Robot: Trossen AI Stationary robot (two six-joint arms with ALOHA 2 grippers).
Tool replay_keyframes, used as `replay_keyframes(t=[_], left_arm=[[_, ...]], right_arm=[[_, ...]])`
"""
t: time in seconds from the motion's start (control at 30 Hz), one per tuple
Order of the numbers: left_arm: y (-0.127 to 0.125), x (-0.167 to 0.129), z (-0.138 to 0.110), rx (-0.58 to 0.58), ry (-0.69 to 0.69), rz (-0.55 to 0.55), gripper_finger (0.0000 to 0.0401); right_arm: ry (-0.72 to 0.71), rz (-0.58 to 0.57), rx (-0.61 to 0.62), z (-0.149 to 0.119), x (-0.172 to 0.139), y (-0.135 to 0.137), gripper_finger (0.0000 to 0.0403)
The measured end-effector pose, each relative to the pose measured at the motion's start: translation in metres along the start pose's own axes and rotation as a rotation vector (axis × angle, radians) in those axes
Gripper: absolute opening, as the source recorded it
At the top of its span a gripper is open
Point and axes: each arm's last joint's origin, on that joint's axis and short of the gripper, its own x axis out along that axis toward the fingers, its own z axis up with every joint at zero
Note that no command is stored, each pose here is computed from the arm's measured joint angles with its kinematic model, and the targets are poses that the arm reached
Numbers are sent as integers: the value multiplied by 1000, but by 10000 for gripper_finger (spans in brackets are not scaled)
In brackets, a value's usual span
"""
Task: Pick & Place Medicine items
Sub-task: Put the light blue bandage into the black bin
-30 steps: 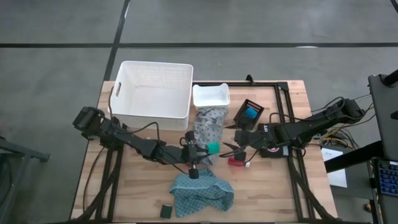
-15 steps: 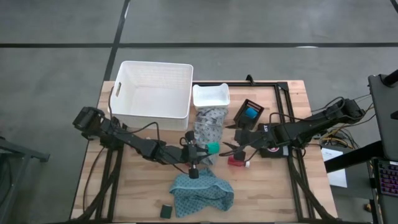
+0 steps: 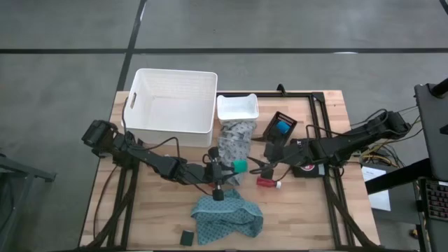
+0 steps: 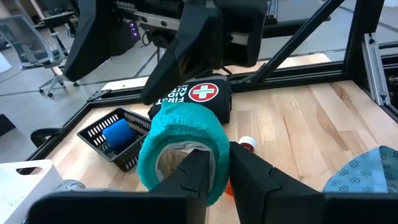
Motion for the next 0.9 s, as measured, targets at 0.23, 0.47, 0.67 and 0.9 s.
replay_keyframes(t=[0.23, 0.47, 0.67, 0.9], left_arm=[[0, 0, -3, 83, 24, -2, 58], [1, 0, 1, 162, -4, 4, 47], [10, 5, 0, 162, -3, 16, 47], [25, 13, -1, 146, -21, -119, 47]], right_arm=[[1, 12, 4, 0, 0, 0, 317], [36, 15, -19, -4, 0, 0, 299], [40, 18, -23, -4, 0, 1, 281], [39, 69, -38, -4, -1, 3, 260]])
